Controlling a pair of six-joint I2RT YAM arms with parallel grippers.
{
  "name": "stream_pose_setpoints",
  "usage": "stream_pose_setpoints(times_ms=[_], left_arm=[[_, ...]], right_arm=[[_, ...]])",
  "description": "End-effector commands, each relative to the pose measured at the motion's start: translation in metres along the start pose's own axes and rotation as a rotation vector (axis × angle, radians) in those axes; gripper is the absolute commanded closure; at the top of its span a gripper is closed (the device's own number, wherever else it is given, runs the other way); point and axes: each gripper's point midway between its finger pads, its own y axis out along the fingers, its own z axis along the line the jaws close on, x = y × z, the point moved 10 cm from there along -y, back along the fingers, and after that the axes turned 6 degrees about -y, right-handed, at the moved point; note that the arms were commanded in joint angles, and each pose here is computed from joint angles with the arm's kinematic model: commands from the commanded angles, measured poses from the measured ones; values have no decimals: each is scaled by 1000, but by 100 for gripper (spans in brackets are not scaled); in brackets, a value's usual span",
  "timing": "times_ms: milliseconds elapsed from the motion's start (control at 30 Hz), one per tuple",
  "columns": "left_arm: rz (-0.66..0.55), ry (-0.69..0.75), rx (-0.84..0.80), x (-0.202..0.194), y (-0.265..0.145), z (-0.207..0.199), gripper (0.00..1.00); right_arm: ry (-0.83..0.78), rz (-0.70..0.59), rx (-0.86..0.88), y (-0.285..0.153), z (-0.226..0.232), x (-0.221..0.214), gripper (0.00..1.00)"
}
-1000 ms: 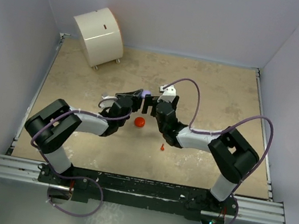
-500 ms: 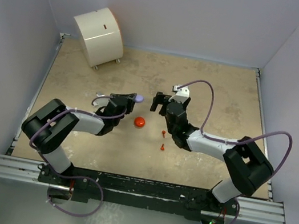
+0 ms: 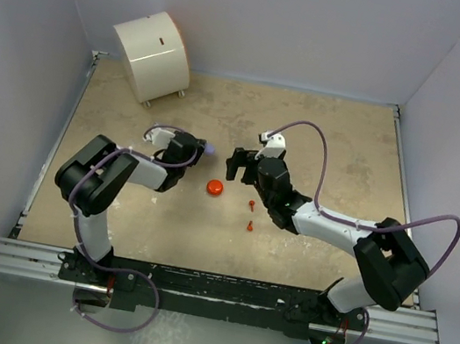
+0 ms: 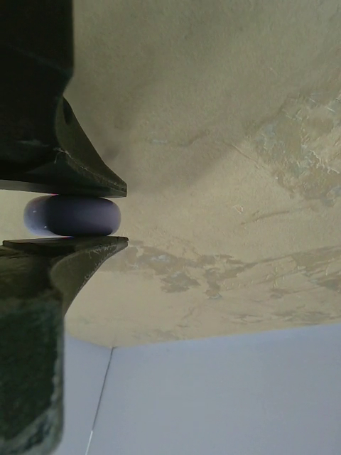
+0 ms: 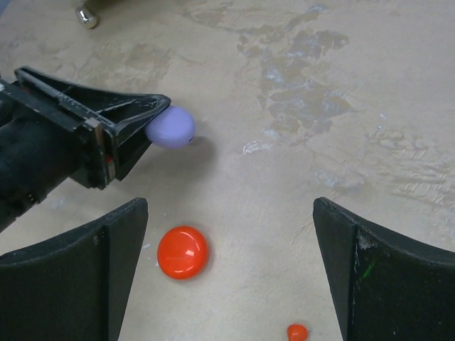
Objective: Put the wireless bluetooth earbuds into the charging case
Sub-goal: Place the charging case at the center of the board.
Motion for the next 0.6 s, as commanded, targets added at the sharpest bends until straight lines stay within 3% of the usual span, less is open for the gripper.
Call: stream_pose_setpoints(times_ms=[0,167,367,567], left_arm=[[8,59,-46,1,17,-6,91],[34,81,-41,0,34,-4,81],[34,100,-19,8,43,-6,41],[28,125,-1,24,33,-12,32]], right_arm=[[28,4,67,-8,3,5,0],[15,46,78,-9,2,-6,0],[3,96,172,-6,9,-15,0],[-21,145,225,1,14,-29,0]])
